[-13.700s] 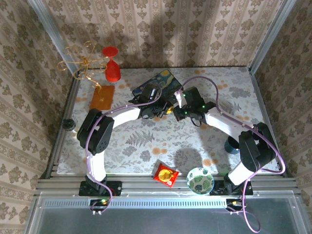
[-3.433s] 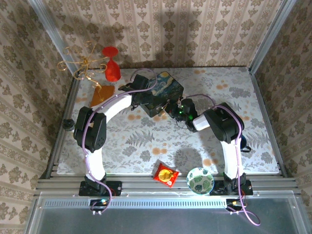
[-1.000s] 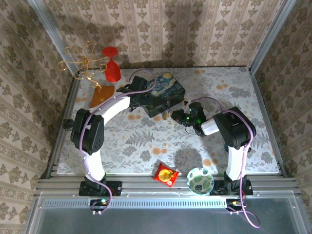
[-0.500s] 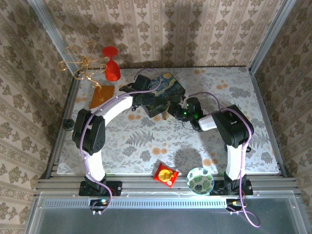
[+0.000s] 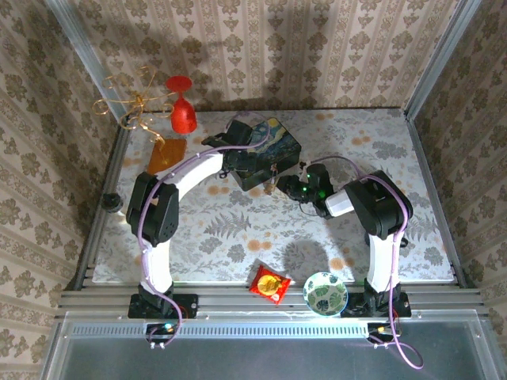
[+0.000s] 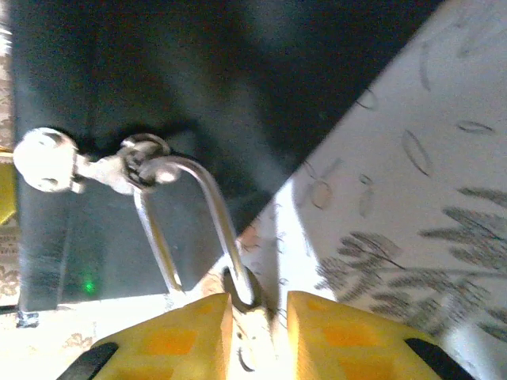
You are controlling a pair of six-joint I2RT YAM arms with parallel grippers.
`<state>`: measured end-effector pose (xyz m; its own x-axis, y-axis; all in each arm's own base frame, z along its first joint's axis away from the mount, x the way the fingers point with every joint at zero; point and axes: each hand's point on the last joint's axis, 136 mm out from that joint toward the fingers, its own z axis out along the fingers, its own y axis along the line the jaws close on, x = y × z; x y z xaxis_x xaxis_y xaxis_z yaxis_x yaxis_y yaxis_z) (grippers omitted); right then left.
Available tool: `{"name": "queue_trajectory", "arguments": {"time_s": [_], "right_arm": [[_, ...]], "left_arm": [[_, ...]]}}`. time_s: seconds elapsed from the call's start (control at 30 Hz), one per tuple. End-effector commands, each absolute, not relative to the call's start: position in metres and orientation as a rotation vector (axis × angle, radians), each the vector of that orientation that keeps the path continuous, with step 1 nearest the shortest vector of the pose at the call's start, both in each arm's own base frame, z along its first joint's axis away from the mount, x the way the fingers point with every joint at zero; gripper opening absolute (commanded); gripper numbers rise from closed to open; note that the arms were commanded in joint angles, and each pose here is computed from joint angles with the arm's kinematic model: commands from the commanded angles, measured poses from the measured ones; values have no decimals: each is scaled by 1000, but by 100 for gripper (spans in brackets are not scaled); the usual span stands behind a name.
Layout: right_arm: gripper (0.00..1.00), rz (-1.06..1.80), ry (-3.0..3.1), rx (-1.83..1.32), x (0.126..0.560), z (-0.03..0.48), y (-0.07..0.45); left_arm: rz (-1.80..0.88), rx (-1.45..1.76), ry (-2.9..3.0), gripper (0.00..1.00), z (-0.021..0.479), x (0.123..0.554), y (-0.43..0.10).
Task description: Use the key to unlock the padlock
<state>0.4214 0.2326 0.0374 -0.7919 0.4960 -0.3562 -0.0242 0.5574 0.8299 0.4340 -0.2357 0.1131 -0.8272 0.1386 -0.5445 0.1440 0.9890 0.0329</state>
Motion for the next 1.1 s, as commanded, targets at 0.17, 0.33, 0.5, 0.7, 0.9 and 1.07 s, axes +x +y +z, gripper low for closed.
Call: {"name": "queue_trajectory", "arguments": {"time_s": [0.17, 0.33, 0.5, 0.7, 0.9, 1.07], "right_arm": [[26, 1160, 2204, 432, 425, 47, 219], [25, 1184, 2203, 427, 437, 45, 226], [26, 1207, 2197, 423, 446, 46, 229], [26, 1211, 2212, 434, 449, 40, 230], [26, 1250, 2214, 414, 449, 39, 236], [26, 1284, 2203, 391, 446, 42, 240]], "left_arm": [[73, 227, 2581, 100, 108, 435, -230], [80, 228, 2589, 100, 106, 434, -229], [75, 231, 2593, 100, 105, 433, -231], [76, 227, 2598, 100, 103, 433, -231], [68, 224, 2602, 100, 102, 433, -232], [66, 220, 2606, 100, 101, 432, -233]]}}
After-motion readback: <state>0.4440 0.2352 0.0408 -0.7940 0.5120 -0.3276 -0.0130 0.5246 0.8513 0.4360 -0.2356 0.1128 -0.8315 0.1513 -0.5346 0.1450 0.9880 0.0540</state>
